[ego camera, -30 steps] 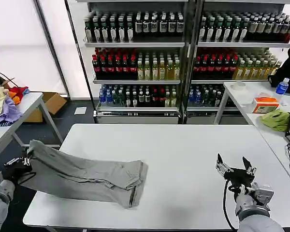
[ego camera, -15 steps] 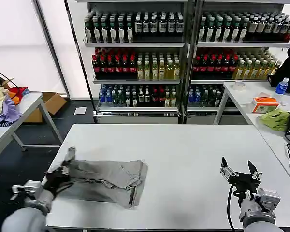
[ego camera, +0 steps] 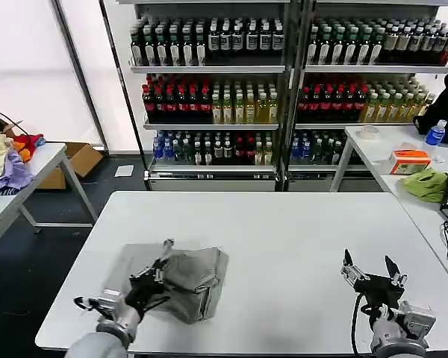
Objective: Fold and organize the clothes.
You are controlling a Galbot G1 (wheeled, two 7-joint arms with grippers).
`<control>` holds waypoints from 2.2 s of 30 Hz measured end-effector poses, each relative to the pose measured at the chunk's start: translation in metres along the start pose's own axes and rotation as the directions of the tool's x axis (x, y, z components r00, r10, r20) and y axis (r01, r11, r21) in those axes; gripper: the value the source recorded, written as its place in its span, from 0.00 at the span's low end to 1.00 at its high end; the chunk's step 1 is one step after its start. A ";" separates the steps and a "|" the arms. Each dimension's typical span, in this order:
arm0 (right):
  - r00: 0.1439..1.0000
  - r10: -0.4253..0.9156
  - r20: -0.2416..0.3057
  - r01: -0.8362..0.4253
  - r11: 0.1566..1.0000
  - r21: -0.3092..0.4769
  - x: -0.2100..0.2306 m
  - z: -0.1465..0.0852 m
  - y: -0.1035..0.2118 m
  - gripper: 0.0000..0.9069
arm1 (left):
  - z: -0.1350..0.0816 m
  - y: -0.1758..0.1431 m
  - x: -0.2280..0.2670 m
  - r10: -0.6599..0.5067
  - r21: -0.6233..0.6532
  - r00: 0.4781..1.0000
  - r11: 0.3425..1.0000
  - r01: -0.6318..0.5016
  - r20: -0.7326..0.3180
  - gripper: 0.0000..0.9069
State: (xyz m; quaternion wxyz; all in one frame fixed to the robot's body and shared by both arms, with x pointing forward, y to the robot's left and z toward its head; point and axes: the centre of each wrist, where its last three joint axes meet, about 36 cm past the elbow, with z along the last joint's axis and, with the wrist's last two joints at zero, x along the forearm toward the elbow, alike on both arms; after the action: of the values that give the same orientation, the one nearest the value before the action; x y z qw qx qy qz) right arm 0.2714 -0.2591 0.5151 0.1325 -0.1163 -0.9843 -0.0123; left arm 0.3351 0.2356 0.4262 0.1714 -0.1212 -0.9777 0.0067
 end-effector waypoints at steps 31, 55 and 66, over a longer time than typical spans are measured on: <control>1.000 0.024 -0.004 -0.024 1.000 0.009 0.012 0.002 -0.005 1.00 | 0.017 -0.057 -0.034 0.137 0.011 0.990 0.991 -0.136 -0.030 0.01; 1.000 0.021 -0.003 -0.021 0.999 0.029 0.002 0.003 -0.006 1.00 | 0.001 -0.074 -0.021 0.269 0.247 0.961 0.928 -0.278 0.072 1.00; 1.000 -0.017 -0.004 0.017 0.998 0.056 -0.012 0.003 0.000 1.00 | -0.013 0.006 -0.002 0.069 0.165 0.996 0.983 -0.077 0.056 1.00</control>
State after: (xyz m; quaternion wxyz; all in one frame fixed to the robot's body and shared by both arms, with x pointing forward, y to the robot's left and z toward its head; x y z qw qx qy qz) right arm 0.2814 -0.2619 0.5087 0.1375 -0.1041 -0.9849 0.0139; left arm 0.3425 0.2412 0.4370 0.1561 -0.1420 -0.9726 0.0978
